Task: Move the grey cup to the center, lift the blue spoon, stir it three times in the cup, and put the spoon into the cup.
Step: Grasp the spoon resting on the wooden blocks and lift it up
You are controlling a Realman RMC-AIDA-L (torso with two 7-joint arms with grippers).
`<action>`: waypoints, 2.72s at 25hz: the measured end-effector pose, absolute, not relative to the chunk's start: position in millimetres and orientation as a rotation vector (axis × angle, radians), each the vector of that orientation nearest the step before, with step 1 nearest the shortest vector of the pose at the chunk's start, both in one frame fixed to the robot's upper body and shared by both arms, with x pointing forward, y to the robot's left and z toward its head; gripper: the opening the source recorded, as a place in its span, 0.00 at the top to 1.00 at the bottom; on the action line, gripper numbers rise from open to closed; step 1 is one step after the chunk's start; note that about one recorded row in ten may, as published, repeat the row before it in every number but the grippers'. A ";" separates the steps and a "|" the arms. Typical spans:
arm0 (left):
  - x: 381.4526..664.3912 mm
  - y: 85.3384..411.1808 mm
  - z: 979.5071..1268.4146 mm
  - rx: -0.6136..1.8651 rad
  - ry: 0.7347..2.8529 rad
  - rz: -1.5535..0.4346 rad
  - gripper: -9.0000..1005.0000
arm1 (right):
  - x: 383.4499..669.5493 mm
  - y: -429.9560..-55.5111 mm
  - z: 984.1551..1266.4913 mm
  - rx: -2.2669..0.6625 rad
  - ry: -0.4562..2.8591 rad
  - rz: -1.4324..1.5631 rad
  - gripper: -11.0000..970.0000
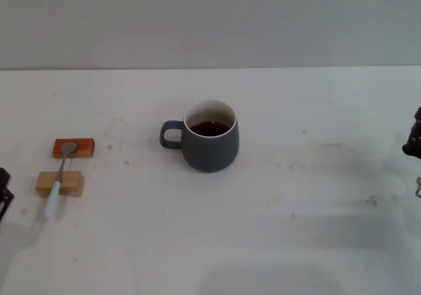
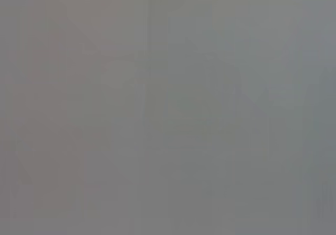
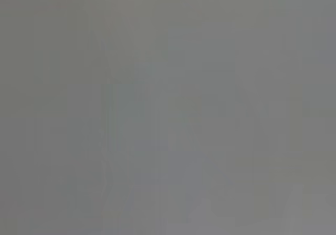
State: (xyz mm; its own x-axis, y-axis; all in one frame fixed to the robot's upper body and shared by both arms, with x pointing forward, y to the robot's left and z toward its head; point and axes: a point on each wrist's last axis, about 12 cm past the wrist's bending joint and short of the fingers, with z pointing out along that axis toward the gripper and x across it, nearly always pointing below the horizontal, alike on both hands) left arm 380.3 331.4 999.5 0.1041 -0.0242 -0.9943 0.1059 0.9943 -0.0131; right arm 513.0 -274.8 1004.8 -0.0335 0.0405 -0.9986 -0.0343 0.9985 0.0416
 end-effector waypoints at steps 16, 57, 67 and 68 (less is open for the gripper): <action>392.4 306.4 982.1 0.144 1.609 -0.193 0.17 | 518.7 -293.0 1007.5 0.033 1.594 -0.015 0.99; 402.8 303.2 969.2 0.175 1.730 -0.181 0.18 | 529.1 -286.1 1009.5 0.013 1.610 0.002 0.99; 403.2 298.6 969.9 0.249 1.711 -0.134 0.19 | 528.2 -285.4 1009.0 0.011 1.611 0.005 0.99; 403.7 298.5 970.0 0.247 1.712 -0.138 0.19 | 527.6 -285.4 1008.6 0.009 1.613 0.005 0.99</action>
State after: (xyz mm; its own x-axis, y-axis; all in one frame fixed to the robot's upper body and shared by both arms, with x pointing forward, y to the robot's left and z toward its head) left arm 403.7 298.5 970.0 -0.1399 0.0853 -0.9865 0.2418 0.9691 0.0495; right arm 527.6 -285.4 1008.6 -0.0420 0.0090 -0.9991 0.0025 1.0000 0.0089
